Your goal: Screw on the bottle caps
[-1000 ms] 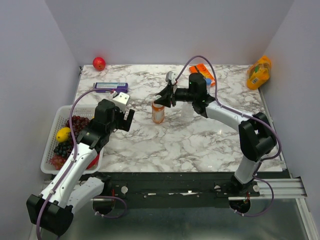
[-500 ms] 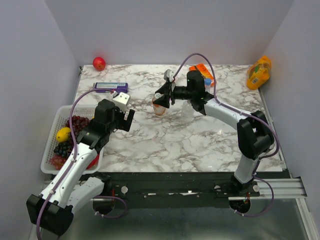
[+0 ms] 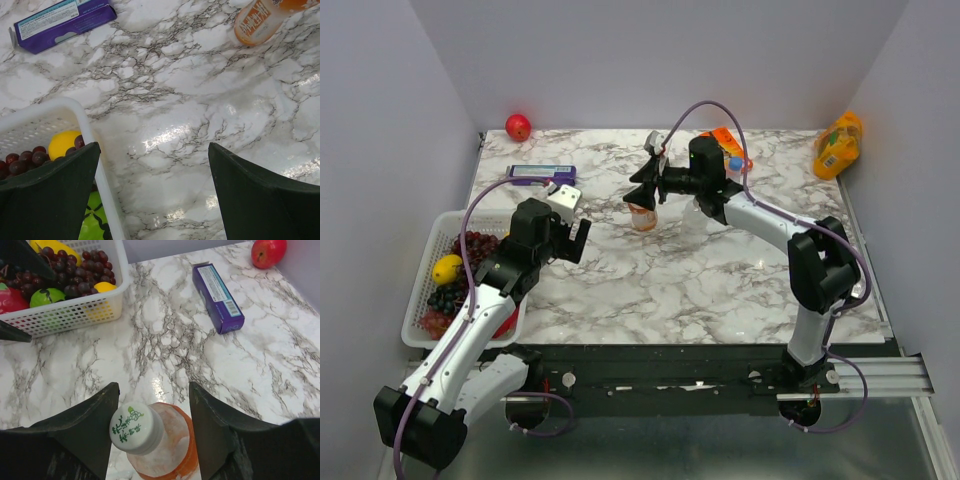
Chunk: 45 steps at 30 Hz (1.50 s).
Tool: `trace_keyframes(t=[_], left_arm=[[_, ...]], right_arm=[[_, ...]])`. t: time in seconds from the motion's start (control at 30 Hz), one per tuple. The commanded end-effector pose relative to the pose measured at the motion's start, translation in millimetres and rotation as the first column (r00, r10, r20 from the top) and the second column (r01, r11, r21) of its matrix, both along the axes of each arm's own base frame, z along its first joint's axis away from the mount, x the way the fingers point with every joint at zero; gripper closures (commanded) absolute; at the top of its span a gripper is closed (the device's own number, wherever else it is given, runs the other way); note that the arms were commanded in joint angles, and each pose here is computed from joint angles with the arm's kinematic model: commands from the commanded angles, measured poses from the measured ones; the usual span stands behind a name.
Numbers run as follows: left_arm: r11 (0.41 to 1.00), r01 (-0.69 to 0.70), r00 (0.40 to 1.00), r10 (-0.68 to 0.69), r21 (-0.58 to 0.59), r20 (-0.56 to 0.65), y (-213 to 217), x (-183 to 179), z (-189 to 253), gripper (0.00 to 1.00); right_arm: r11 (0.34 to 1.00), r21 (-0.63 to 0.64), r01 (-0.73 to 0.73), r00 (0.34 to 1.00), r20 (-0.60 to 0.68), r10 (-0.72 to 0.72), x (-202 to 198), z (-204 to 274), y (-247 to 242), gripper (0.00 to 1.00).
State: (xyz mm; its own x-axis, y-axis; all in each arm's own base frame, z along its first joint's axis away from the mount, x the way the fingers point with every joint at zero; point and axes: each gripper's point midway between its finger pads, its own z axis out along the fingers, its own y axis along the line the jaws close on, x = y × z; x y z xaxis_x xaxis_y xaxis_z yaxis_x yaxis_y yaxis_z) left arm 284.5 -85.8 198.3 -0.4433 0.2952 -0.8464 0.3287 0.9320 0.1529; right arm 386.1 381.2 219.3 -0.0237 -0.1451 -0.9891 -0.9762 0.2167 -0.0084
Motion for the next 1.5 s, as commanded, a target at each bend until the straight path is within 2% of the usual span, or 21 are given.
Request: trace_keyframes(t=[0.0, 0.77, 1.27, 1.37, 1.4, 1.47], left_arm=[[1.0, 0.023, 1.0, -0.023, -0.018, 0.003, -4, 1, 0, 0.01], [0.998, 0.046, 0.999, -0.046, -0.033, -0.011, -9, 1, -6, 0.01], [0.997, 0.056, 0.998, -0.057, -0.044, -0.016, -12, 1, -9, 0.01], [0.997, 0.053, 0.998, -0.054, -0.052, -0.012, -12, 1, -8, 0.01], [0.997, 0.053, 0.999, -0.054, -0.053, -0.009, -13, 2, -7, 0.01], [0.997, 0.051, 0.999, -0.051, -0.054, -0.005, -12, 3, -7, 0.01]], right_arm=[[0.999, 0.004, 0.039, 0.999, 0.013, -0.04, 14, 6, 5, 0.34], [0.998, -0.013, 0.065, 0.998, 0.022, -0.065, 20, 8, 2, 0.34], [0.997, -0.016, 0.082, 0.996, 0.026, -0.081, 16, 14, -4, 0.31], [0.995, -0.013, 0.094, 0.995, 0.042, -0.094, 16, 21, -6, 0.28], [0.994, -0.015, 0.108, 0.993, 0.042, -0.107, 17, 22, -8, 0.25], [0.992, -0.007, 0.125, 0.99, 0.064, -0.125, 17, 36, -11, 0.06]])
